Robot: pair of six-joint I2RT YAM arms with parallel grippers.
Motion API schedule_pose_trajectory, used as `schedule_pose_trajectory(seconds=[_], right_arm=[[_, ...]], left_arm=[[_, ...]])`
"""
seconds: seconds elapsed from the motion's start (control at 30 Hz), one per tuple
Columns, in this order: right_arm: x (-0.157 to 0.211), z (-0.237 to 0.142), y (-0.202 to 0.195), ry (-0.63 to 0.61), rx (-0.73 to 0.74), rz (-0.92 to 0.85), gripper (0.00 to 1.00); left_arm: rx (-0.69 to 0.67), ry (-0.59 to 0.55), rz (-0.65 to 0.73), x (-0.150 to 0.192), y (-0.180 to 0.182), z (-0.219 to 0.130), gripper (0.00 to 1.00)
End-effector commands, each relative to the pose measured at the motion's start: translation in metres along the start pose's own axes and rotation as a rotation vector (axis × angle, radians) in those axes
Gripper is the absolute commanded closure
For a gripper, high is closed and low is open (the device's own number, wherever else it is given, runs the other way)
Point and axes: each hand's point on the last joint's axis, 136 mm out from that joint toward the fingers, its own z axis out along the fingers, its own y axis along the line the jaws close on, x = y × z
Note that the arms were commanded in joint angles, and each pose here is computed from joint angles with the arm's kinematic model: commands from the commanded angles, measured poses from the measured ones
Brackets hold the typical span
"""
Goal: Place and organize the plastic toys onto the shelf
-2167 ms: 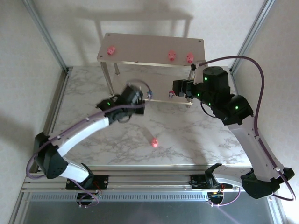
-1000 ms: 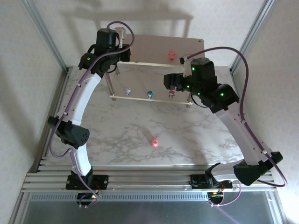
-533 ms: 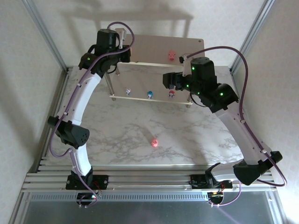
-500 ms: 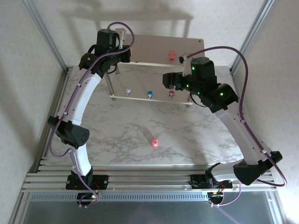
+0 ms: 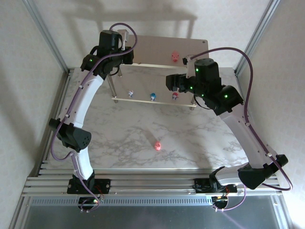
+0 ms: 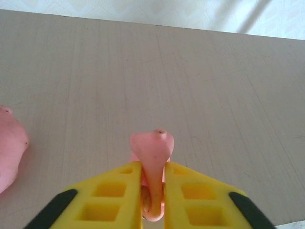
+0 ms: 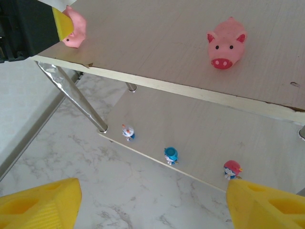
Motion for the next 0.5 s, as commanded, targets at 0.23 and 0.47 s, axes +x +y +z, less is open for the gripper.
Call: schedule_pose_trajectory(seconds=[0.23, 0.47], right_arm=[[-0.0064, -0.0026, 0.0033, -0.031, -0.006, -0.016, 0.2], [-0.0065, -0.0016, 0.0031, -0.031, -0.005, -0.016, 0.2]], left_arm=[[-0.042, 0.036, -0.014, 0.011, 0.0121, 0.0124, 0.64], [-0.047, 0.028, -0.017, 0.0091, 0.0127, 0.012, 0.61]])
